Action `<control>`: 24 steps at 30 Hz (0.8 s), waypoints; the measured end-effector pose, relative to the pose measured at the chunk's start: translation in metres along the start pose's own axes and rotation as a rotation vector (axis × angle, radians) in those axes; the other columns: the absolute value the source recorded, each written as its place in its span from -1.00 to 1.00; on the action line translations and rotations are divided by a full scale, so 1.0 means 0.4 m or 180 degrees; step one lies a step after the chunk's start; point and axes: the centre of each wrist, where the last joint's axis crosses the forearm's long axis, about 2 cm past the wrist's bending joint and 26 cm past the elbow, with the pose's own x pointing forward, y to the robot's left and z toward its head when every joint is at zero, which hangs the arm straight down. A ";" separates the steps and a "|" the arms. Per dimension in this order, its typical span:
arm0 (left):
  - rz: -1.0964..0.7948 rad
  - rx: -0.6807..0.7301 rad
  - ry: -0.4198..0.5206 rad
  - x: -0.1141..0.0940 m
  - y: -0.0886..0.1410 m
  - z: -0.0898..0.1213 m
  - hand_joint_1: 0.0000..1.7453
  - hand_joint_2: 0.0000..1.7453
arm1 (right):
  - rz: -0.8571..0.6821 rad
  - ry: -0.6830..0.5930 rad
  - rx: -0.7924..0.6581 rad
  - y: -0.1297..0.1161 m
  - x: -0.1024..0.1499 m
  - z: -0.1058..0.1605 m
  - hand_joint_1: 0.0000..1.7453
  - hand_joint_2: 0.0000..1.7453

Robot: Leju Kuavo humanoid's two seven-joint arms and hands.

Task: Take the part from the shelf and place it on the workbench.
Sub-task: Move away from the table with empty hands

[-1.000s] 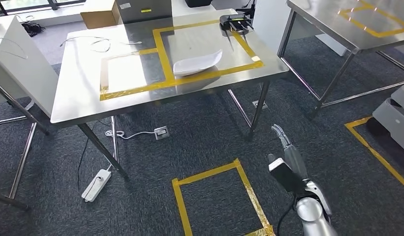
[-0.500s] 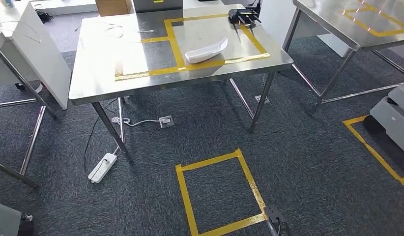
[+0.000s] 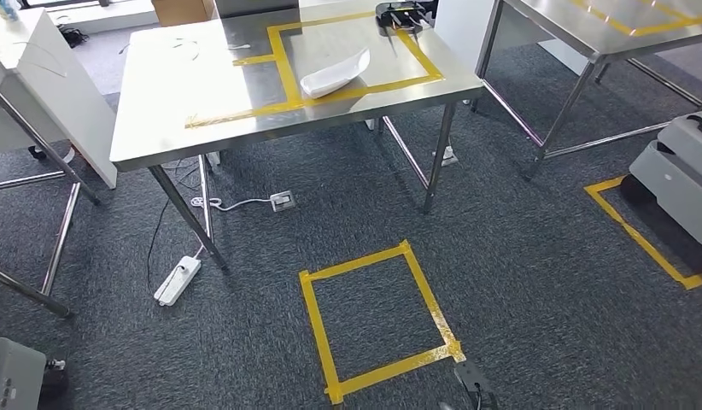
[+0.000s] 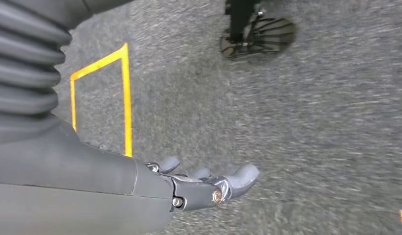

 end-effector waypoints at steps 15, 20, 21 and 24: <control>-0.0118 0.0021 0.0014 0.045 -0.004 0.002 -1.00 -1.00 | 0.0120 0.0280 0.0024 0.028 -0.013 0.003 -1.00 1.00; -0.0120 0.0045 0.0068 0.037 -0.010 0.002 -1.00 -1.00 | 0.0081 0.0312 0.0005 0.028 -0.013 0.003 -1.00 1.00; -0.0110 0.0042 0.0061 0.037 -0.012 0.002 -1.00 -1.00 | 0.0080 0.0305 0.0007 0.028 -0.012 0.003 -1.00 1.00; -0.0094 0.0040 0.0045 0.039 -0.013 0.002 -1.00 -1.00 | 0.0060 0.0253 0.0025 0.031 -0.008 0.004 -1.00 1.00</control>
